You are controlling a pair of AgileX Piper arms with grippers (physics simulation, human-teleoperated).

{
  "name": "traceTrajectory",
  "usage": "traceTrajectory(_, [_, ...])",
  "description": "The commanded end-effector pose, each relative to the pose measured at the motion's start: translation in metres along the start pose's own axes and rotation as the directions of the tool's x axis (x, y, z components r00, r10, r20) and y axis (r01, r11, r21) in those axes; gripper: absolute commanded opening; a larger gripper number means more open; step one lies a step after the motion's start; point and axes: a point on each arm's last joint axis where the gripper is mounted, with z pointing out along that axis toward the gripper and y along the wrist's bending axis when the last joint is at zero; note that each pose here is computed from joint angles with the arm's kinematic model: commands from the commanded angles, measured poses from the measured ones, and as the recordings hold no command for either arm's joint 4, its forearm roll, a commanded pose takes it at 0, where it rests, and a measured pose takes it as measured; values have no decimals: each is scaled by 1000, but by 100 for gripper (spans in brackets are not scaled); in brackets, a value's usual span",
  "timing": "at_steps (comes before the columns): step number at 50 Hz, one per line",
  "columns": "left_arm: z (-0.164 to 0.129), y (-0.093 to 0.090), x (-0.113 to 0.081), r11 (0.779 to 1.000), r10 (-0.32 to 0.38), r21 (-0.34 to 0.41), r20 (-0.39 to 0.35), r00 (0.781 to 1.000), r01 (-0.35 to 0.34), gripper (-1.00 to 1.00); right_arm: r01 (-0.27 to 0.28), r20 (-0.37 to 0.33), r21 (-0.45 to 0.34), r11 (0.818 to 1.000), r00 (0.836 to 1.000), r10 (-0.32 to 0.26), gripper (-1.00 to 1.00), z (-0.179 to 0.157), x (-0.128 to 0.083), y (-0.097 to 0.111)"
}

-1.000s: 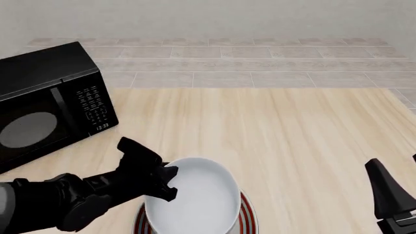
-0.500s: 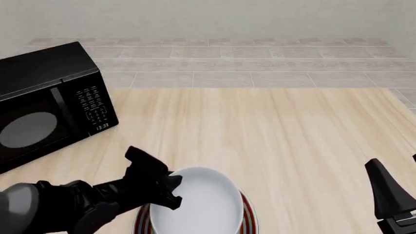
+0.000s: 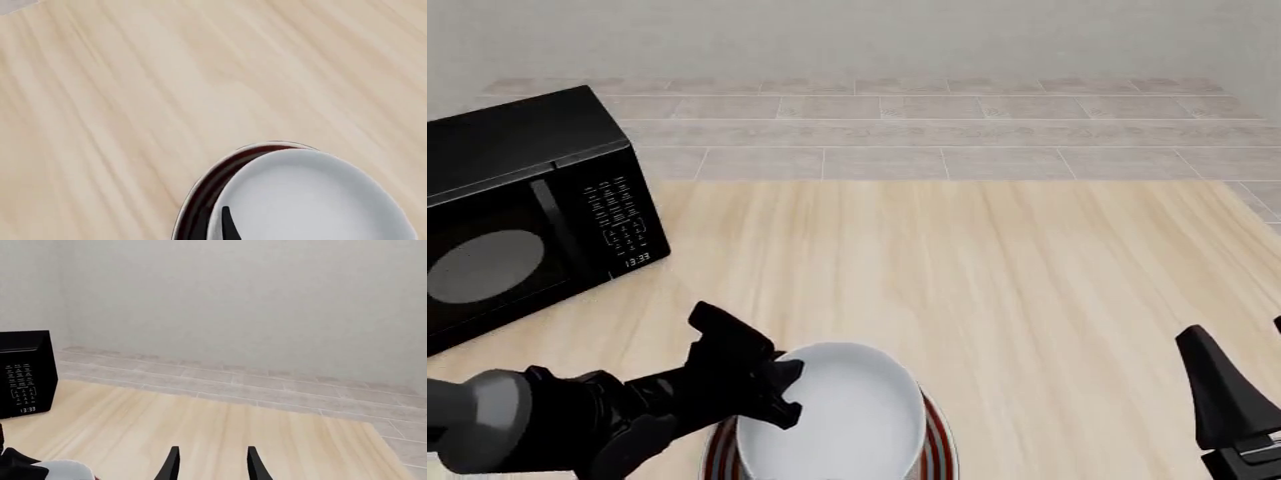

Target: Pick up the white bowl and put it on the plate.

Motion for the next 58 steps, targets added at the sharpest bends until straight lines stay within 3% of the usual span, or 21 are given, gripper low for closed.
traceTrajectory(1, [1,-1,8,1000,-5,-12,-25,1000,5,-100,0,-3,2,1000,1000,0,100,0,1,0])
traceTrajectory(2, [0,2,9,1000,1,-21,-27,1000,-2,-100,-1,-3,0,1000,1000,1,100,0,1,0])
traceTrajectory(3, [-7,2,7,999,24,-23,1,1000,-24,100,-1,-3,0,1000,1000,1,100,0,2,0])
traceTrajectory(7, [-7,-3,3,1000,22,-4,6,1000,-22,100,-2,-5,-3,1000,1000,2,100,0,3,0])
traceTrajectory(9, [-18,4,0,999,28,-29,41,999,-27,100,-2,-6,-3,1000,1000,2,100,0,5,0])
traceTrajectory(17, [-58,-5,-23,999,52,-3,157,986,-52,100,-2,-7,-4,1000,1000,2,100,0,5,0])
traceTrajectory(23, [-106,-1,-44,999,43,-25,279,959,-37,100,-3,-12,-5,1000,1000,3,100,1,7,1])
traceTrajectory(24, [-122,0,-49,999,43,-35,320,946,-34,100,-3,-13,-7,1000,1000,3,100,1,8,1])
traceTrajectory(28, [-147,-2,-59,1000,19,-19,367,930,-13,100,-3,-15,-6,1000,1000,3,100,1,9,1])
traceTrajectory(35, [-194,6,-68,996,-1,-78,442,897,39,100,-3,-15,-10,1000,1000,3,100,1,11,1])
traceTrajectory(38, [-200,8,-70,995,-13,-85,451,892,58,100,-4,-15,-10,1000,1000,3,100,1,9,1])
traceTrajectory(47, [-247,19,-75,965,-45,-195,545,837,178,100,-5,-17,-10,1000,1000,5,100,1,11,1])
traceTrajectory(54, [-269,25,-75,921,-64,-274,593,802,276,100,-7,-20,-8,1000,1000,7,100,1,14,1])
traceTrajectory(55, [-266,26,-67,918,-60,-281,600,798,280,100,-7,-20,-8,1000,1000,7,100,1,14,1])
traceTrajectory(58, [-278,27,-73,898,-63,-308,616,785,314,100,-9,-20,-10,1000,1000,8,100,1,15,1])
